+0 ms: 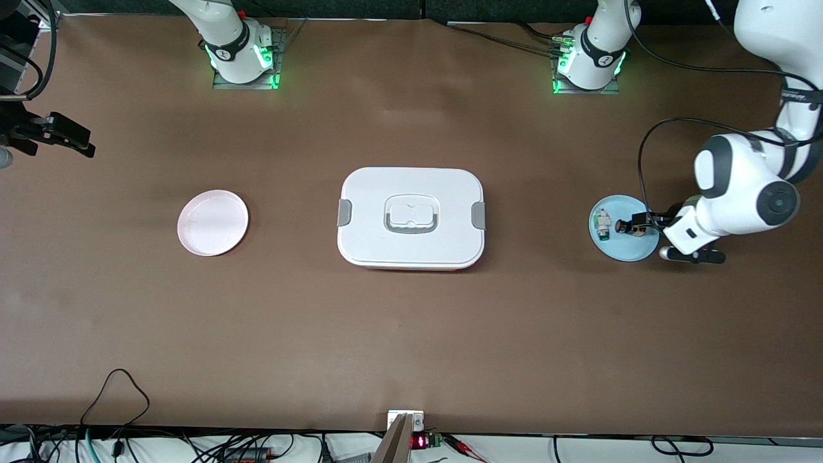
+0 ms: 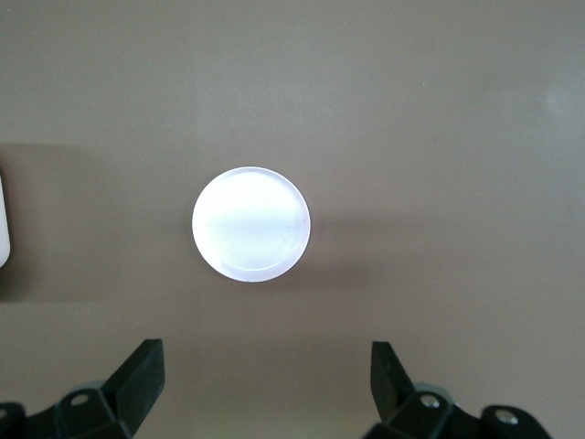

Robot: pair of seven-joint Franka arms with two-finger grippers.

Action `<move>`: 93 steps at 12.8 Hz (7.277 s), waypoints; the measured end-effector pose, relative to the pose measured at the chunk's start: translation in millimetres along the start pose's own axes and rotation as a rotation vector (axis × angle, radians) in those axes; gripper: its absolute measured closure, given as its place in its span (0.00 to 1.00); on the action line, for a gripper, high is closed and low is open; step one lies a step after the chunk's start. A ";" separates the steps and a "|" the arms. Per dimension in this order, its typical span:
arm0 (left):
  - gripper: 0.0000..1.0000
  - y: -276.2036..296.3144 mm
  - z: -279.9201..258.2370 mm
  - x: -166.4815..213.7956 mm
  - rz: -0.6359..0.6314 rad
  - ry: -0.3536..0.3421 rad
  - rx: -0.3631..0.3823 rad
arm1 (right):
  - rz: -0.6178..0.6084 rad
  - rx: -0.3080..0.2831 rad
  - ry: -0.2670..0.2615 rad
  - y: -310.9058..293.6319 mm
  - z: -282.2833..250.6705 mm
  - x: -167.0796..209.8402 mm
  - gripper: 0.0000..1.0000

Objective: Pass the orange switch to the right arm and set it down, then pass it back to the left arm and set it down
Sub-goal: 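Lower the left gripper over the orange switch on the blue plate, then close the left gripper on the orange switch and lift it, then carry the switch over the box while the right gripper approaches it, then close the right gripper on the switch held by the left gripper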

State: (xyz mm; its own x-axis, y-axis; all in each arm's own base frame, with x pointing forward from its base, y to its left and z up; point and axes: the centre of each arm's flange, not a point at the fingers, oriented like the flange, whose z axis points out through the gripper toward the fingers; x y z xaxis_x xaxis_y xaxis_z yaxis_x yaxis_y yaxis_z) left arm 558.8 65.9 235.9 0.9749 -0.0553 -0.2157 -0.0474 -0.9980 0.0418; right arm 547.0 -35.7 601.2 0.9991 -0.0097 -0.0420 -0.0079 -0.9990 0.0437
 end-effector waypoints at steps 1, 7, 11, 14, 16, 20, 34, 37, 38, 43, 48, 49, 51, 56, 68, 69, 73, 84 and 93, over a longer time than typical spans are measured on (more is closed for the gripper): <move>0.00 0.7 8.8 -3.7 0.000 0.003 0.000 | 0.000 0.000 -0.001 0.0 0.1 -0.1 0.00; 0.00 1.5 29.8 -1.0 0.002 0.035 0.005 | 0.000 0.000 -0.007 0.0 0.6 -0.8 0.00; 0.00 3.1 42.3 1.4 0.006 0.033 0.003 | 0.000 0.000 -0.009 -0.1 1.1 -0.7 0.00; 0.00 4.5 47.1 0.8 0.008 0.024 0.001 | 0.000 0.000 -0.011 -0.1 1.7 -0.4 0.00; 0.00 6.2 51.3 0.2 0.011 0.017 -0.001 | 0.000 0.000 -0.011 -0.1 1.8 -0.4 0.00; 0.13 7.4 58.0 -1.3 0.012 0.016 -0.002 | 0.000 0.000 -0.011 -0.1 1.8 -0.4 0.00; 0.27 58.5 -49.2 -2.7 -0.067 -0.186 -0.087 | -0.004 0.001 -0.042 -2.9 15.1 5.5 0.00; 0.27 132.0 -120.5 -28.1 -0.207 -0.316 -0.157 | -0.021 0.000 -0.055 -12.2 14.8 3.9 0.00; 0.27 155.6 -146.0 -36.3 -0.250 -0.341 -0.154 | -0.026 0.001 -0.056 -11.9 12.6 3.2 0.00; 0.27 266.1 -250.6 -87.1 -0.462 -0.499 -0.270 | -0.047 0.090 -0.075 -21.3 -18.3 -10.8 0.00; 0.27 327.7 -303.0 -110.5 -0.570 -0.668 -0.524 | -0.073 0.366 -0.060 -51.8 -31.2 -14.9 0.00; 0.27 351.7 -312.8 -113.9 -0.621 -0.681 -0.566 | -0.075 0.418 -0.063 -56.8 -30.3 -13.0 0.00; 0.27 404.3 -324.5 -121.3 -0.715 -0.694 -0.652 | -0.081 0.529 -0.088 -70.6 -20.0 -4.2 0.00; 0.27 463.9 -303.5 -98.9 -0.815 -0.852 -0.858 | -0.064 0.854 -0.178 -106.7 30.6 26.5 0.00; 0.27 511.0 -276.1 -68.7 -1.016 -0.963 -1.109 | -0.077 1.511 -0.196 -208.4 96.1 11.0 0.00; 0.27 510.7 -275.8 -67.3 -1.017 -0.964 -1.111 | -0.076 1.547 -0.197 -216.2 95.7 9.3 0.00; 0.27 510.3 -274.5 -64.1 -1.021 -0.971 -1.112 | -0.100 1.655 -0.191 -247.4 91.3 1.0 0.00; 0.27 511.5 -275.5 -64.9 -1.022 -0.974 -1.111 | -0.090 1.731 -0.063 -310.2 90.5 -9.0 0.00; 0.27 508.6 -279.5 -54.2 -1.033 -0.994 -1.125 | -0.105 1.722 -0.066 -320.2 109.9 -19.8 0.00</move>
State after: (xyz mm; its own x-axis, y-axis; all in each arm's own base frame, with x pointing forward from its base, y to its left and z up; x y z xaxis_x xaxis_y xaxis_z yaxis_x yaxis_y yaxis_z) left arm 542.7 -430.2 541.5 0.0175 0.0858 -0.9962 0.9855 -0.1697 0.0027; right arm 525.0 279.6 478.4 0.9953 0.0961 -0.0140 -0.0247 0.1104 -0.9936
